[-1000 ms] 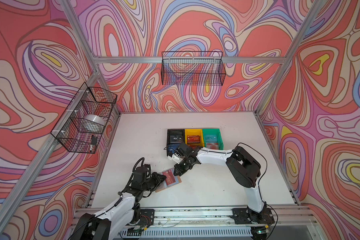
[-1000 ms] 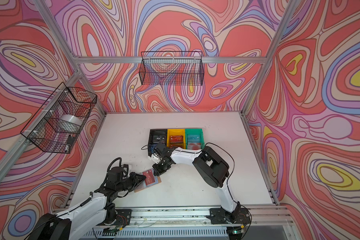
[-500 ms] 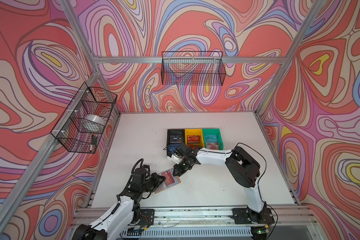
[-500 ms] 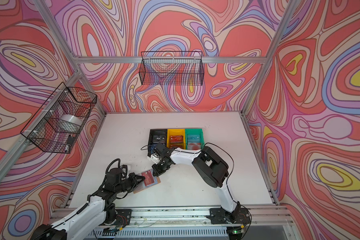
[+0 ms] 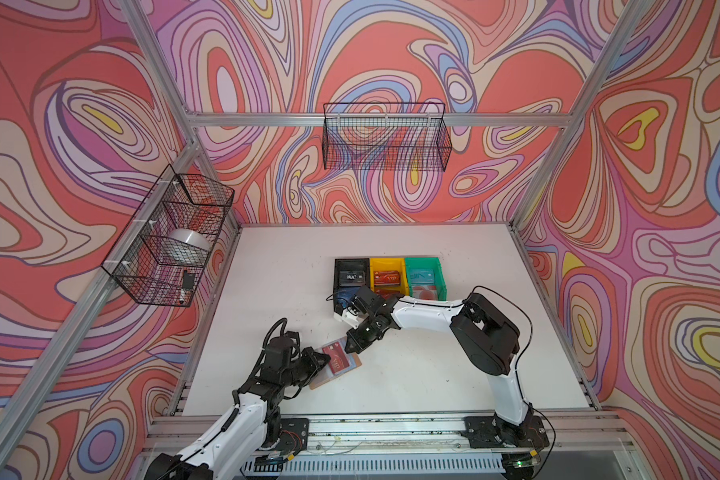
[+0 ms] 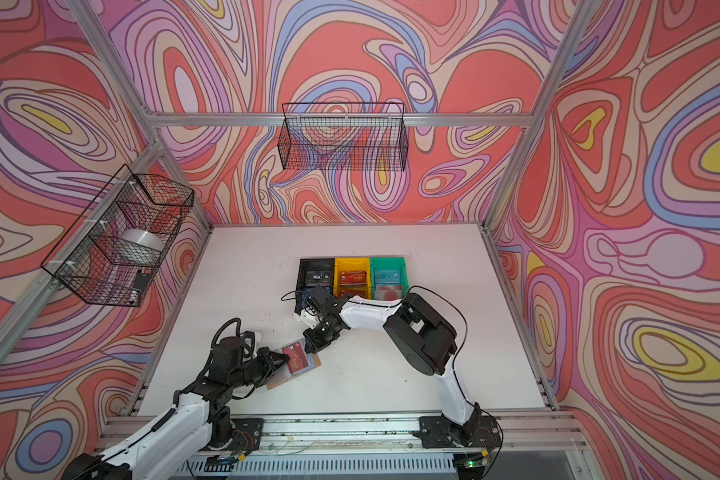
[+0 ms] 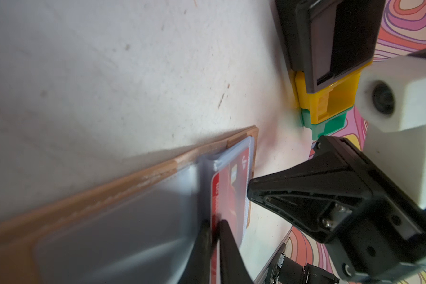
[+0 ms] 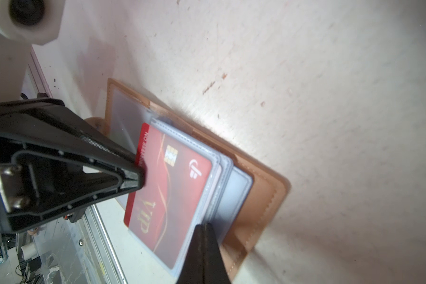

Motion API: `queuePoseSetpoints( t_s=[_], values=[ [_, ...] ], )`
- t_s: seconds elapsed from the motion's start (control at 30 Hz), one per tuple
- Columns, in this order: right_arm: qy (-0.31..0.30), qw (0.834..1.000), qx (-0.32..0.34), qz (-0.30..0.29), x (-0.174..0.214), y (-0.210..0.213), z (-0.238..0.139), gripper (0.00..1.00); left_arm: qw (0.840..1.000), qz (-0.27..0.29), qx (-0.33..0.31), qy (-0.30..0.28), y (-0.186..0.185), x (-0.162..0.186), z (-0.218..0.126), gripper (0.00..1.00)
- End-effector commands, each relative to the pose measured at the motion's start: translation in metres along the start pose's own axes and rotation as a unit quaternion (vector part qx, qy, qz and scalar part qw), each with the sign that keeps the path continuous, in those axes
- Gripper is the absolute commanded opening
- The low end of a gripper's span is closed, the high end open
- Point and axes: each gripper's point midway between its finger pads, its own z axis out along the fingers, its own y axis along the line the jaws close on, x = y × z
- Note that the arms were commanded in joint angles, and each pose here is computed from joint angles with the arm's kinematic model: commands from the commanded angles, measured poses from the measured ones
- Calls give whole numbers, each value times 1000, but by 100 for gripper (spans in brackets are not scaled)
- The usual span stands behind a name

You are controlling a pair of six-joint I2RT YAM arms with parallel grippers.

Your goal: Take the credit cards out of the card holder

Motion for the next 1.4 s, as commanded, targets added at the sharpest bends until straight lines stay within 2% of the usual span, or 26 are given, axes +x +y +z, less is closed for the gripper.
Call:
queuePoseSetpoints(
  t_s=[0.0, 0.6, 0.97, 1.37],
  values=[
    [27, 999, 15, 16, 16, -13, 16, 0, 999, -6, -27, 19, 13, 9, 0, 12],
    [39, 998, 43, 37, 21, -28, 18, 0, 999, -7, -36, 24, 16, 13, -3, 13],
    [42, 994, 75, 62, 25, -54, 8, 0, 999, -1, -32, 27, 10, 9, 0, 14],
    [42, 994, 82, 65, 25, -61, 2, 0, 999, 0, -25, 31, 5, 7, 3, 14]
  ],
)
